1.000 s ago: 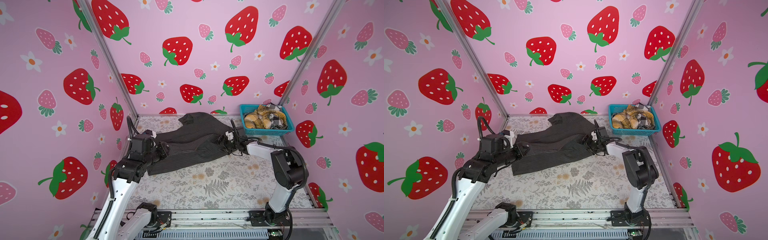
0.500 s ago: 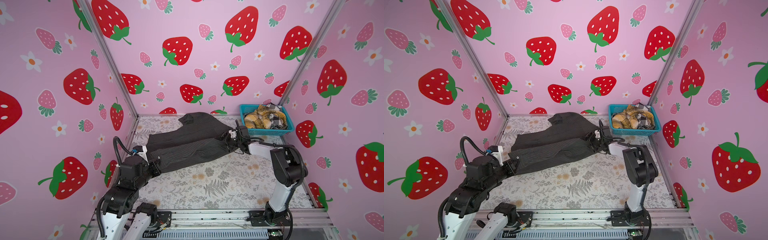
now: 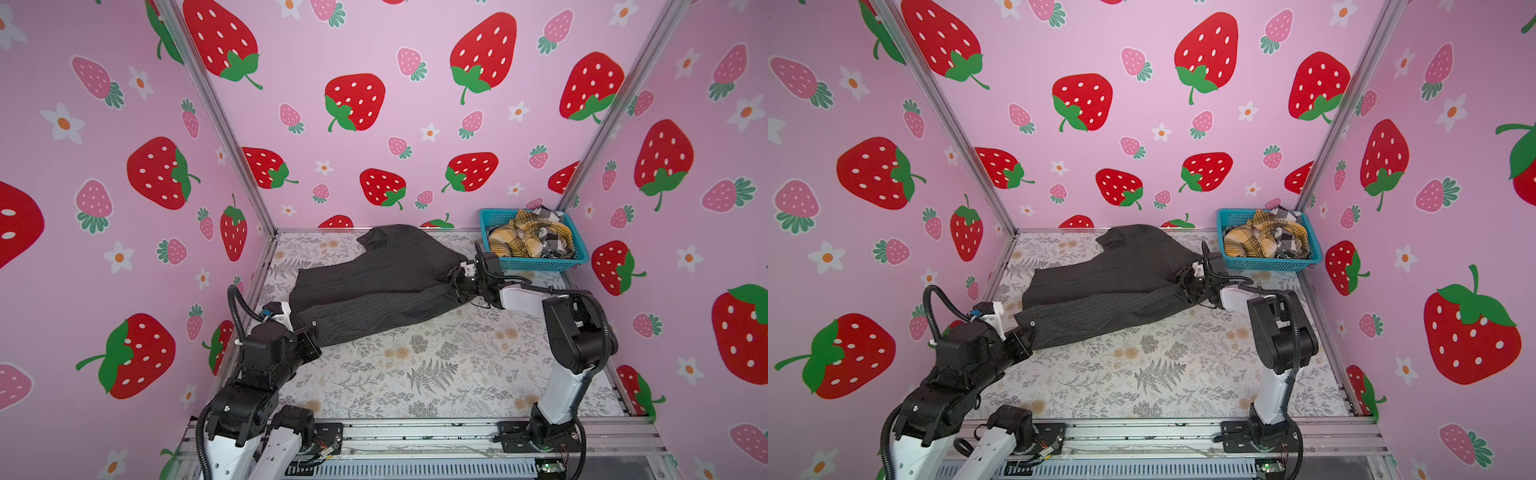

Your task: Fold and stack the long sleeve shirts

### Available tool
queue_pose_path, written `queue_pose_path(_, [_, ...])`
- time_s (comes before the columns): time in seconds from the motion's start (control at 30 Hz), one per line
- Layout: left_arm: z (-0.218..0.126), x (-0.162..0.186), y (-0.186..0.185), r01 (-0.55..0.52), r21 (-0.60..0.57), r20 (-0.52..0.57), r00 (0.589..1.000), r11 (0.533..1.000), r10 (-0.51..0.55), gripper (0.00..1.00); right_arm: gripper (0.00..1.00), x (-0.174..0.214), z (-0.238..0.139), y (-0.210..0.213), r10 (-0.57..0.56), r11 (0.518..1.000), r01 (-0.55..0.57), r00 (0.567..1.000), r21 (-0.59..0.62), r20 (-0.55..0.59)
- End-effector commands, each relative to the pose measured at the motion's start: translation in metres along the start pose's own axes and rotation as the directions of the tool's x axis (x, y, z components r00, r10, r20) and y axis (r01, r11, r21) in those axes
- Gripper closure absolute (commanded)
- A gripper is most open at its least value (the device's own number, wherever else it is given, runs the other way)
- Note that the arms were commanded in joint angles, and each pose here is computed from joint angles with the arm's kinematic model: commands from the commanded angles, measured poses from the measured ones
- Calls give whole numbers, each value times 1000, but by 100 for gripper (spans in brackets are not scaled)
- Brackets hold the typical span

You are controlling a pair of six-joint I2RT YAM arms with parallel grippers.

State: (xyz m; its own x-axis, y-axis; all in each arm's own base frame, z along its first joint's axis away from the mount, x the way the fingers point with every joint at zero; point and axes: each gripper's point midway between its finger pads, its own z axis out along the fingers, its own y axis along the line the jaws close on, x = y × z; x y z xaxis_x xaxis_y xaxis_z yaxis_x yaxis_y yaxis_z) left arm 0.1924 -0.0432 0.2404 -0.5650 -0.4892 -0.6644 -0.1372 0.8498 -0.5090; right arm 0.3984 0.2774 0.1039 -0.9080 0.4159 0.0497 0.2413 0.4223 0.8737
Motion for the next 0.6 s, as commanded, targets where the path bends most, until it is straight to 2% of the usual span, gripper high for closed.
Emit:
queue_pose_path(0.0, [0, -2, 13, 32, -64, 26, 999, 997, -30, 100, 55, -8, 4, -16, 16, 998, -17, 1000, 55, 13])
queue_pose_path(0.2, [30, 7, 39, 115, -251, -64, 989, 961, -135, 100, 84, -15, -1, -18, -5, 998, 3, 999, 70, 33])
queue_pose_path(0.33, [62, -19, 25, 133, -229, -98, 982, 964, -159, 100, 100, -22, -3, -18, -13, 998, 11, 999, 65, 39])
queue_pose_path(0.43, [88, -54, 33, 204, -228, -97, 968, 952, -230, 100, 100, -28, -4, -9, -36, 998, 34, 999, 45, 41])
queue_pose_path(0.57, [121, -89, 45, 376, -126, -146, 908, 918, -392, 100, 100, -30, -4, 0, -69, 998, 69, 997, 5, 44])
